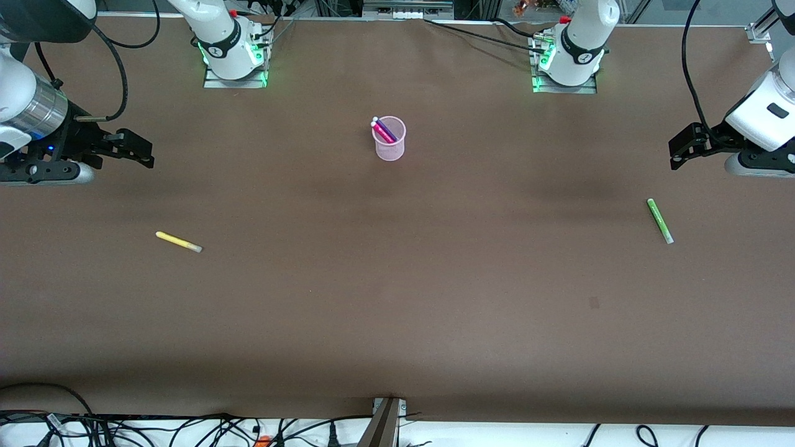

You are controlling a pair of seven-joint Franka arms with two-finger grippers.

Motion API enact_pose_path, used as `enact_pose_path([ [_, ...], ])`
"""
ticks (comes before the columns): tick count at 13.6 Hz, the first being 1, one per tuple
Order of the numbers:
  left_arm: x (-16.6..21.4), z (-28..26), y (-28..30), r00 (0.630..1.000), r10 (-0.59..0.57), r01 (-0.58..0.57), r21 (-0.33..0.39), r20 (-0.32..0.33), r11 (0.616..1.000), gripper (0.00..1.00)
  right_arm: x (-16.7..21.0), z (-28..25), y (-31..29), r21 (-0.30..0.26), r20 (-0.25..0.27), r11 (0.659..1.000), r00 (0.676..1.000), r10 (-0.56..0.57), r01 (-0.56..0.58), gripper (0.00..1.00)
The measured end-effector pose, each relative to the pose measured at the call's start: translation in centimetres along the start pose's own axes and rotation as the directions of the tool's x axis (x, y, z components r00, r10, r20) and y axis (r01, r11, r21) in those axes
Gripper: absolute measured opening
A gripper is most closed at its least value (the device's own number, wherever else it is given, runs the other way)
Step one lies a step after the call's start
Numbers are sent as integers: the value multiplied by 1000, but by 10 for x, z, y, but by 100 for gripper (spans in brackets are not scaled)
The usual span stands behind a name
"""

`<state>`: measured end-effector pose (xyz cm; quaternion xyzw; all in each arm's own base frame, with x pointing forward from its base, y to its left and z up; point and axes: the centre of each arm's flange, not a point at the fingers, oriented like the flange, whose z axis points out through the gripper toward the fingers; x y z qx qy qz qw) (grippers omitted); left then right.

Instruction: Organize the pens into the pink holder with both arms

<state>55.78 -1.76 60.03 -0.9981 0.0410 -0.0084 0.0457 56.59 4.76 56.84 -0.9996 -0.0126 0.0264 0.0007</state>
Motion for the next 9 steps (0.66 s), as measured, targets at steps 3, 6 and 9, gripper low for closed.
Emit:
enact_pose_path([
  [3, 0, 0, 0, 1000, 0, 0, 0, 1, 1000, 100, 0, -2, 0, 0, -4, 1000, 1000, 5, -5, 100],
  [6, -1, 1, 0, 1000, 0, 0, 0, 14, 1000, 100, 0, -2, 0, 0, -3, 1000, 1000, 14, -14, 100],
  [9, -2, 1, 0, 1000, 0, 0, -1, 21, 1000, 100, -1, -1, 1, -1, 4, 1000, 1000, 23, -23, 100],
])
